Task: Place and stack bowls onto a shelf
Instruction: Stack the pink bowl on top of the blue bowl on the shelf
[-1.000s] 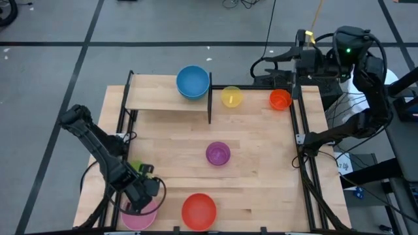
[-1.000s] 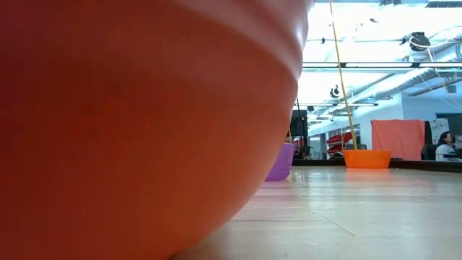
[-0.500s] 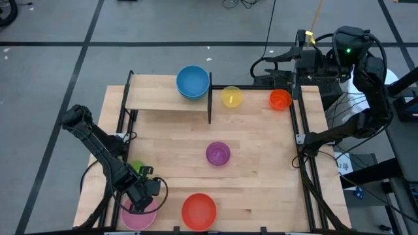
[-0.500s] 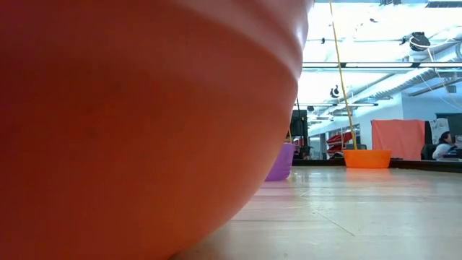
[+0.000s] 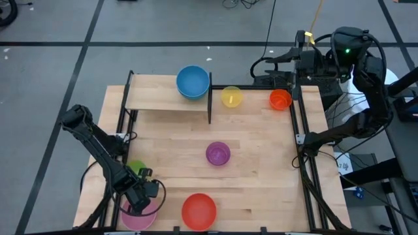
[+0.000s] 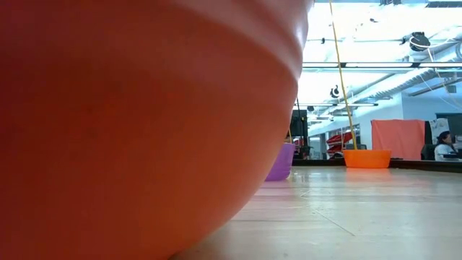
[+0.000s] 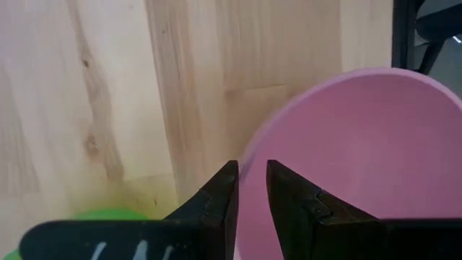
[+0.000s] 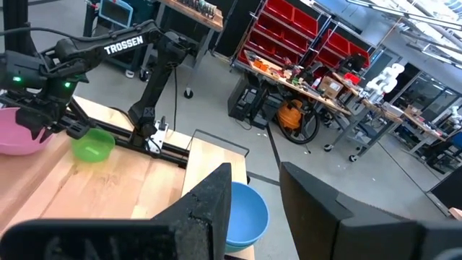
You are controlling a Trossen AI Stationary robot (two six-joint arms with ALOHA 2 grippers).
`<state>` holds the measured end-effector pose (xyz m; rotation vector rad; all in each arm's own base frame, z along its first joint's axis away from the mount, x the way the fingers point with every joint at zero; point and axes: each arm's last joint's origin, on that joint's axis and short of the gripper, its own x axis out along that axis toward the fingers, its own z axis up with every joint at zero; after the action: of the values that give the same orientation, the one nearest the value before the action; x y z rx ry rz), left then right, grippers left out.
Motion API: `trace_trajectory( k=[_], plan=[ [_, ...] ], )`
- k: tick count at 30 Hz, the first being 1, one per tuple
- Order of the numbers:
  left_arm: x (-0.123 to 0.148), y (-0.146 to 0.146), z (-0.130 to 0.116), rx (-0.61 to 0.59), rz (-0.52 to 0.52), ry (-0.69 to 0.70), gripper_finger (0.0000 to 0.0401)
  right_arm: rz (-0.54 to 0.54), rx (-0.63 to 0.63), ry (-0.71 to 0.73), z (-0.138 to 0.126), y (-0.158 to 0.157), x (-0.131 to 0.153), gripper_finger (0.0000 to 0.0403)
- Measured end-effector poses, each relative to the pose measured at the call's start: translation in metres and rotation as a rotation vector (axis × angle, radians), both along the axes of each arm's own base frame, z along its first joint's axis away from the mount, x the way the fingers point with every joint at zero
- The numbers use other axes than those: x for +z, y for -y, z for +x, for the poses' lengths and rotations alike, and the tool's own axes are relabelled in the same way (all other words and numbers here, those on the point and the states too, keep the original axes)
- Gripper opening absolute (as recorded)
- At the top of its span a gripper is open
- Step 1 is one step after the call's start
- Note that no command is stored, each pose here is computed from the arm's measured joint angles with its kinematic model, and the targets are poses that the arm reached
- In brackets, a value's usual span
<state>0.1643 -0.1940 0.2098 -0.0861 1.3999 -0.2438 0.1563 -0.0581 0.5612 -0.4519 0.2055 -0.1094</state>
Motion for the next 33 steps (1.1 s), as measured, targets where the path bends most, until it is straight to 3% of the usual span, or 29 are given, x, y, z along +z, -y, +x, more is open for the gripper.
trace_trajectory(
  k=[15,20,27,33],
  plan=[
    [-0.021,-0.004,-0.005,0.007,-0.009,-0.004,0.0076,0.0,0.0,0.0,0.0,0.0,0.0,0.0114],
    [-0.019,-0.001,0.001,0.012,-0.09,0.007,0.0027,0.0,0.0,0.0,0.0,0.0,0.0,0.0114],
    [-0.016,-0.008,0.012,0.165,-0.146,-0.004,0.001,0.0,0.0,0.0,0.0,0.0,0.0,0.0114],
    [0.003,-0.034,0.02,0.299,-0.198,0.016,0.001,0.0,0.0,0.001,0.0,0.0,0.0,0.0114]
  ],
)
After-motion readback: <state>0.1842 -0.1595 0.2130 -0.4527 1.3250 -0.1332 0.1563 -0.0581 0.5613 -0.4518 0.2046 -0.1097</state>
